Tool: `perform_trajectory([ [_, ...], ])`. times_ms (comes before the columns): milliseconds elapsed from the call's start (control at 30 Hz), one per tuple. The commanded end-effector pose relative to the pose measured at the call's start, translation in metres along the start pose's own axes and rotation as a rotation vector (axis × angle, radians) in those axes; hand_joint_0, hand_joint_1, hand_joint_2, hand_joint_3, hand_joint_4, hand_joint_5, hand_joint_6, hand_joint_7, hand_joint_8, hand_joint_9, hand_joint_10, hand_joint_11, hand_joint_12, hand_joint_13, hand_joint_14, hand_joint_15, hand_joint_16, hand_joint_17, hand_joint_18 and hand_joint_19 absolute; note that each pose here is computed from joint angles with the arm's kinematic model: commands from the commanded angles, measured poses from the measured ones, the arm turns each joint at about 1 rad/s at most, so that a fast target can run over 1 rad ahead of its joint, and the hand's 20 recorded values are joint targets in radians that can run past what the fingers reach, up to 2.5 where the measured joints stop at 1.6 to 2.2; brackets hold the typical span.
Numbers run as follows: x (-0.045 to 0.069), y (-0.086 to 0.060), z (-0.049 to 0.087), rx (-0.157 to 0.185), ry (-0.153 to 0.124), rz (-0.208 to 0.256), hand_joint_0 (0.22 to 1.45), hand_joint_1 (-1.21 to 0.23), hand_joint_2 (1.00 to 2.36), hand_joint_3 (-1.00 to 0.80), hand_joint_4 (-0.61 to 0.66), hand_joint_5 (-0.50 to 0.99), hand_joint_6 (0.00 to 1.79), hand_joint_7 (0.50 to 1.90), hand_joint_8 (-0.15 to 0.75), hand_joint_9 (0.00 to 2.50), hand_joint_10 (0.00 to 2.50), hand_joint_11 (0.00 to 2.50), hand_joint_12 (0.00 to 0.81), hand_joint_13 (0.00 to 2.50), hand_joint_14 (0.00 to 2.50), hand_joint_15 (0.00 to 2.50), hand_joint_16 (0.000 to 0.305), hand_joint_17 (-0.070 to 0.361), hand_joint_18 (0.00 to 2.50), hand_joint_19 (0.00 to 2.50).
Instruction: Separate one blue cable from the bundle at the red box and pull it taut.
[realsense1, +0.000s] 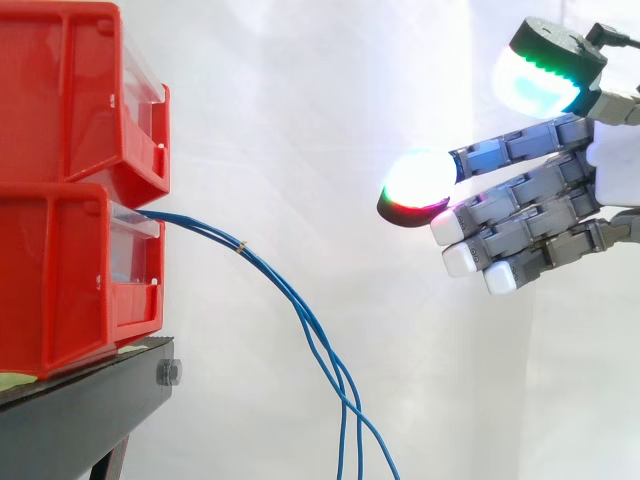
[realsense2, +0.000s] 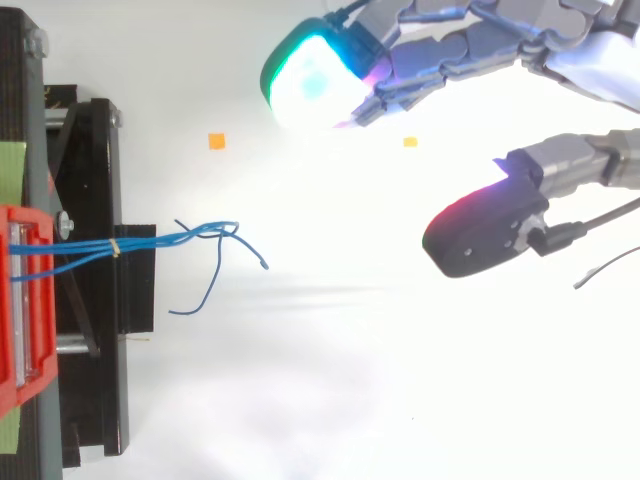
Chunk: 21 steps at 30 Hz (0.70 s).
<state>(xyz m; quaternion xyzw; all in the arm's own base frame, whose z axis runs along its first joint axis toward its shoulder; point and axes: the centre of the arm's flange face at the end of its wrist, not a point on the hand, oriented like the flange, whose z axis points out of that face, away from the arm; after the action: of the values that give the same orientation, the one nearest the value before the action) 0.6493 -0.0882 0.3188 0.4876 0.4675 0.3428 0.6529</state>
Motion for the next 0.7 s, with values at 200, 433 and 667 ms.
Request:
perform_trajectory([
  [200,-0.004,-0.002,0.001,0.013,-0.047,-0.075,0.56,-0.69,1.00,-0.50,0.31,-0.19,0.50,0.80,0.337,0.60,0.01,0.48,0.347,0.68,0.01,0.32,0.041,0.093,0.66,0.58],
  [433,0.014,-0.040,0.010,0.034,-0.021,-0.069,0.56,-0.69,1.00,-0.50,0.31,-0.19,0.50,0.81,0.337,0.60,0.01,0.49,0.346,0.66,0.01,0.32,0.041,0.092,0.63,0.57],
  [667,0.025,-0.062,0.020,0.017,-0.020,-0.044,0.56,-0.69,1.00,-0.50,0.31,-0.19,0.50,0.81,0.335,0.58,0.01,0.48,0.341,0.63,0.01,0.31,0.040,0.091,0.58,0.53],
])
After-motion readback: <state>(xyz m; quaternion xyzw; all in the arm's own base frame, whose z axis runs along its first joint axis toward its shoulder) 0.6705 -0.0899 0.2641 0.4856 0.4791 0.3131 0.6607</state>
